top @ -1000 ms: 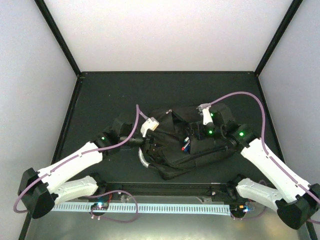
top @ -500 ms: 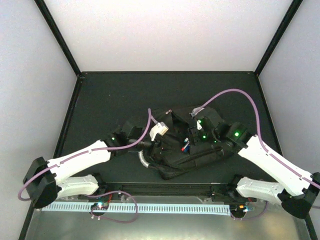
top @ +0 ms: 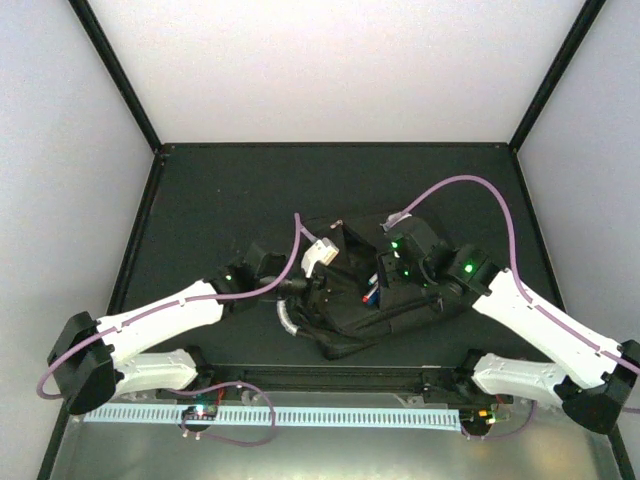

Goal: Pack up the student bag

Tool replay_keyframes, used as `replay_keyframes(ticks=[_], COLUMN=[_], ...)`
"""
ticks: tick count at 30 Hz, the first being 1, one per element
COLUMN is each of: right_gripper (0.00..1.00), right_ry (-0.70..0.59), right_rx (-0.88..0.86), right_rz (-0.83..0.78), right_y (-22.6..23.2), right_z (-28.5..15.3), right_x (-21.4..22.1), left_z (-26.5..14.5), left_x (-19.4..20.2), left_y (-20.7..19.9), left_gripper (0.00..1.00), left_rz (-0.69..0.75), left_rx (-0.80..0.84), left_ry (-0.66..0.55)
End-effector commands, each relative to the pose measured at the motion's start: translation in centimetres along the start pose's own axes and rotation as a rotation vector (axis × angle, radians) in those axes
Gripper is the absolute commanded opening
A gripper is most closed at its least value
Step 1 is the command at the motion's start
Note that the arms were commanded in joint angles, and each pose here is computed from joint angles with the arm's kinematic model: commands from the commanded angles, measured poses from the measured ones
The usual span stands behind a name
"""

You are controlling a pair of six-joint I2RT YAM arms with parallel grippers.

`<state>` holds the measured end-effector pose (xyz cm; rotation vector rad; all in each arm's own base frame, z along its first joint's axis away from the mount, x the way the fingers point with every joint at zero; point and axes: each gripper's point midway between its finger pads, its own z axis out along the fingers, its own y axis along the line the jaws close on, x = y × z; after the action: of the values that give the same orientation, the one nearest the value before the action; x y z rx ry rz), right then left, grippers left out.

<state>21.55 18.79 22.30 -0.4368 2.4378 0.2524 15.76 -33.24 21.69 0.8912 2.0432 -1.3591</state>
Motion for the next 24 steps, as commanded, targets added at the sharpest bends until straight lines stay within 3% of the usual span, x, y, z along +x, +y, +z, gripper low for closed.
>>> replay_keyframes(ticks=[1,9,13,14,15,17,20,24], right_gripper=[0.63,0.61,0.32,0.25,0.21,0.04,0.02,0.02], right_ry=[-0.077,-0.019,-0.008,0.000,0.009,-0.058,-0.102,-0.131], right_rx=[0.001,0.063,0.114,0.147,0.199,0.190,0.066,0.079], right_rz=[0.013,0.006,-0.004,-0.013,-0.001,0.060,0.080,0.057], right_y=[0.1,-0.4,-0.5,-0.9,-1.8,-1.8,0.4,0.0], right_z=[-1.1,0.5,2.7,3.0,2.9,2.4,1.8,1.2], right_x=[-1.9,-1.1,-1.3,-1.2,-1.0,-2.9,-3.5,-3.9], left_z=[-0.5,0.2,-0.4,-1.0,-1.7,-2.5,-3.7,-2.2], left_x=[-1.9,-1.2,-0.5,-1.3,-2.3,-3.2,-5.5,-5.3], left_y=[-1.8,-1.8,-1.1,-1.1,-0.6,-3.8,-3.1,-3.6], left_gripper=[0.36,0.37,0.36,0.35,0.31,0.32,0.29,0.36], left_rz=[0.032,0.051,0.081,0.115,0.049,0.055,0.114,0.243], left_rx=[0.045,0.024,-0.040,-0.073,-0.119,0.060,-0.070,-0.059], left_ry=[-0.056,-0.007,0.003,-0.046,-0.126,-0.225,-0.290,-0.137])
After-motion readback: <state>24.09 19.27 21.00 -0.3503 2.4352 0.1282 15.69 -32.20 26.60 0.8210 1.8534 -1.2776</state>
